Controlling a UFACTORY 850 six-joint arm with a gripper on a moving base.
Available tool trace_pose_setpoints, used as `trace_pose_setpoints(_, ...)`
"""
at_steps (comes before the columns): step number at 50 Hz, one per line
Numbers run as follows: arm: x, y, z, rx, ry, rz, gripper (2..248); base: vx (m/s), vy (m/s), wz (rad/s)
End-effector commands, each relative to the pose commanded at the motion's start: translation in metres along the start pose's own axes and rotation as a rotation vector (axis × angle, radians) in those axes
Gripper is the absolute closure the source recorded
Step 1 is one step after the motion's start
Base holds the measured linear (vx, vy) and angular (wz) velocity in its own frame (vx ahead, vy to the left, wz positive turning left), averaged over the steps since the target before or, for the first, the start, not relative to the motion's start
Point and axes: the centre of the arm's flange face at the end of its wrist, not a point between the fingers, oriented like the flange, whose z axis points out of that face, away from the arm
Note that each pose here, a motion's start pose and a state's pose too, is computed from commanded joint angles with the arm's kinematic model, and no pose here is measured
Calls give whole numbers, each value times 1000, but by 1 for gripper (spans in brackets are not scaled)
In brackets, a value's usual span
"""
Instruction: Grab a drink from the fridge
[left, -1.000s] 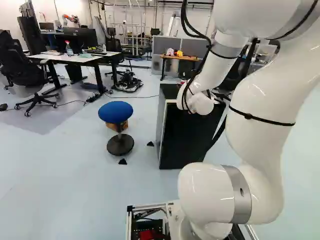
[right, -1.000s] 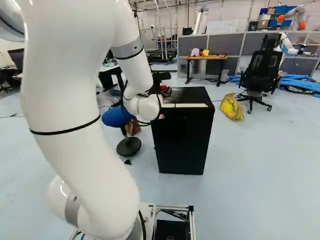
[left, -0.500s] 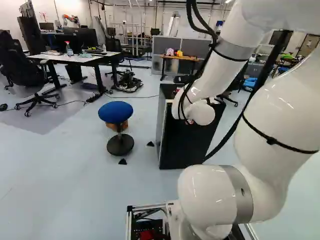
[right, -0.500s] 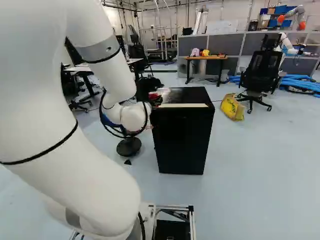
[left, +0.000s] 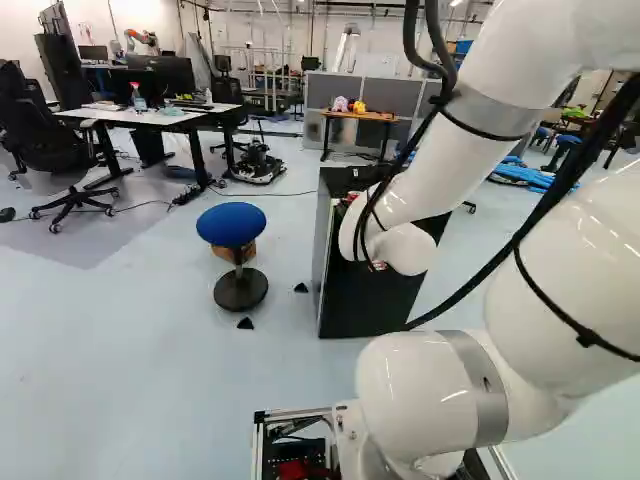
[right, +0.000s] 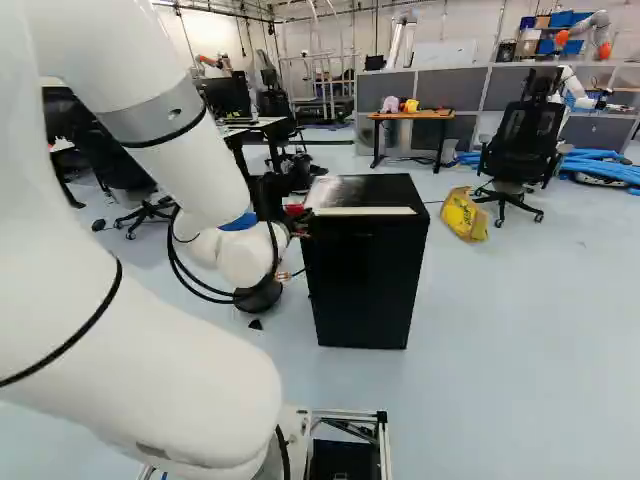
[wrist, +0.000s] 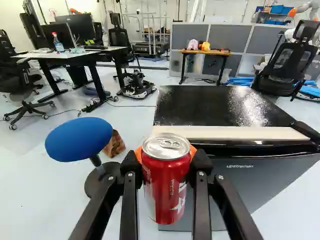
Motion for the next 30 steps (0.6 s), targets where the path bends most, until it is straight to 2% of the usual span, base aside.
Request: trace_pose_setpoints(30,-21,-9,-29,12,-38,7,150,0,0,0)
